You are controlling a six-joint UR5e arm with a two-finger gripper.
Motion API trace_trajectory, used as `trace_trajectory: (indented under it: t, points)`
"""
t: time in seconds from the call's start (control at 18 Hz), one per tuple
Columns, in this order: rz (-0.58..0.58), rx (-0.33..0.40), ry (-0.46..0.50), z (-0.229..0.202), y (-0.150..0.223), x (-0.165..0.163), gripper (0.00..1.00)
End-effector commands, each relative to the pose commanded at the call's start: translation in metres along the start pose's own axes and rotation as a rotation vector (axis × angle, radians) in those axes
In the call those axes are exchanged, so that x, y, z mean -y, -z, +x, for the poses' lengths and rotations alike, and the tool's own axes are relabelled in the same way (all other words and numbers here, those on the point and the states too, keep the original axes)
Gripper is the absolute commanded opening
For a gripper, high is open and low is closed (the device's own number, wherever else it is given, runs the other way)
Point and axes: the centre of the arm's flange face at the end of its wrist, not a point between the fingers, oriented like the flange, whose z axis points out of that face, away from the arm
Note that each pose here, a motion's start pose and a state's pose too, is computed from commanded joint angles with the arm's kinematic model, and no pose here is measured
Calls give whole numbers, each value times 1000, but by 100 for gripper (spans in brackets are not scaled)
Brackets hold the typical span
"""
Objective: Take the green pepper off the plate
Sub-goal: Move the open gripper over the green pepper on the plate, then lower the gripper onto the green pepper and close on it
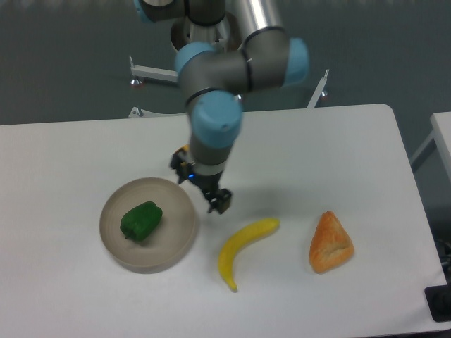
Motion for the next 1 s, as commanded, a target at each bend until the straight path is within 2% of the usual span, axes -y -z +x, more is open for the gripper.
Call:
trace_trajectory:
  t: [0.11, 0.17, 0.22, 0.5, 0.78, 0.83, 1.0]
  points:
    - [43, -38, 43, 6, -14, 13, 100]
    - [69, -72, 98, 7, -22, 19, 100]
    - [74, -76, 116, 9, -26, 22, 100]
    - [48, -97, 108, 26, -50, 34, 100]
    - [47, -92, 98, 22, -68, 37, 98]
    - [48, -93, 101, 22, -68, 37, 78]
    - [47, -90, 88, 21, -68, 37, 32]
